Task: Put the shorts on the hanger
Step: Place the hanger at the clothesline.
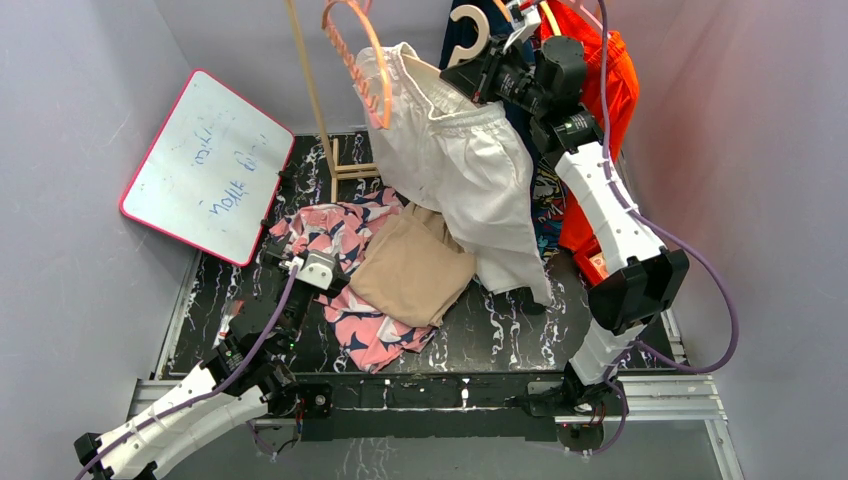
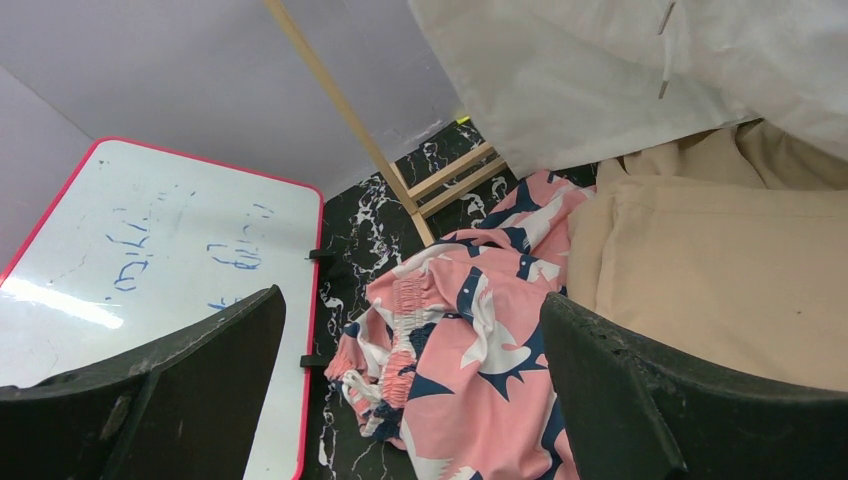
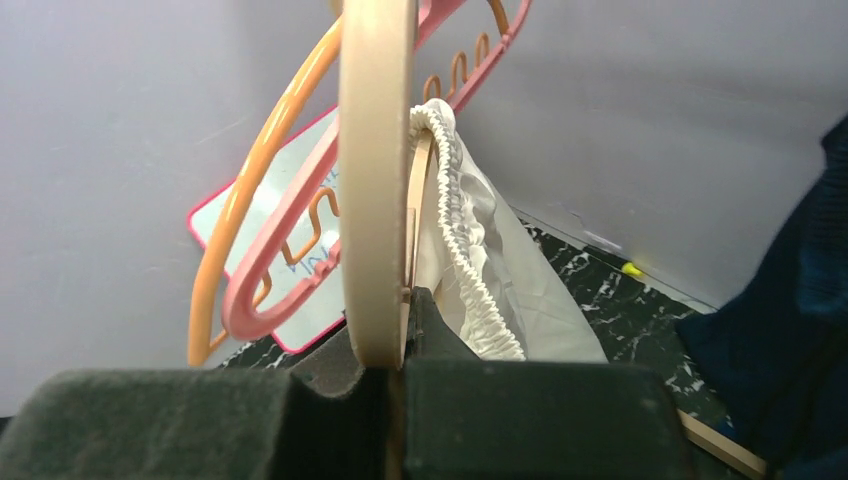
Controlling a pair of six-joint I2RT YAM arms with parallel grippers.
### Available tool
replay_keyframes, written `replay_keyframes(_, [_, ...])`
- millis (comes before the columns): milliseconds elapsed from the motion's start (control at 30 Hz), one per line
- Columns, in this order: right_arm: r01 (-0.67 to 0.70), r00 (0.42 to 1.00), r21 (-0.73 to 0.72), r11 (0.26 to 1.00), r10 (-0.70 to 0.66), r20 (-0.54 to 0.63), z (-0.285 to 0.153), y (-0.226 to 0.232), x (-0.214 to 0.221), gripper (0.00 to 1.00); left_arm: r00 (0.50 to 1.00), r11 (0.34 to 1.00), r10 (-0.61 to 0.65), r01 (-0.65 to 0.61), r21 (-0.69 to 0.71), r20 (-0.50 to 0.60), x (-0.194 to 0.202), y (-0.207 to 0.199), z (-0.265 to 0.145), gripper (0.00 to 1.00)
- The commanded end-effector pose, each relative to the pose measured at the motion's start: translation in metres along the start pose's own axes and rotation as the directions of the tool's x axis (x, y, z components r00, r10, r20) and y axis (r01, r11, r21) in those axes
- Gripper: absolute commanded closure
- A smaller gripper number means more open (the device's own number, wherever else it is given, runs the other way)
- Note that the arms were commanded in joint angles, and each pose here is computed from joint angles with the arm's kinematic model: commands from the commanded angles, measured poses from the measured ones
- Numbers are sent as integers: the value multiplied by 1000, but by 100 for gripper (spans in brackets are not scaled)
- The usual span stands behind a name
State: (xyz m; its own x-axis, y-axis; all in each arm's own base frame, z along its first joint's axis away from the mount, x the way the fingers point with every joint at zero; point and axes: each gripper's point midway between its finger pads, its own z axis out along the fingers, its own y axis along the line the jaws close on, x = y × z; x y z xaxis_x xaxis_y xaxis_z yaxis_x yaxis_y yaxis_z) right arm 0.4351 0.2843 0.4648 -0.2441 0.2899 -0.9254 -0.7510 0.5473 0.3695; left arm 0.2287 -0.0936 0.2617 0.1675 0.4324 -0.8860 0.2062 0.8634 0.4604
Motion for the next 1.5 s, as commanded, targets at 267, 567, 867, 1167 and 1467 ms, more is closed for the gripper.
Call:
replay_keyframes(267, [133,961,198,971,-175,214,-37,10,-78,100,1000,1000,-15,15,-4,23,-6,2,0,2])
replay_keyframes(567, [128,948,290,948,-202,244,-40,-17,-93,100,1000,1000,-15,15,2,20,-5,0,0,2])
replay_keyframes(867, [109,940,256,961,-183,289,-7,-30,-112,100,999,1000,-16,16,-2,29,-7,2,0,2])
replay_keyframes(1167, [83,916,228,970,-164,366,11,-43,-114,100,1000,1000,-8,8,9,20,-5,-1,1,2])
replay_keyframes(1467, [20,870,132,991,-82,486,16,-31,-135,100,1000,1000,11,-11,18,1,-1,-5,4,2])
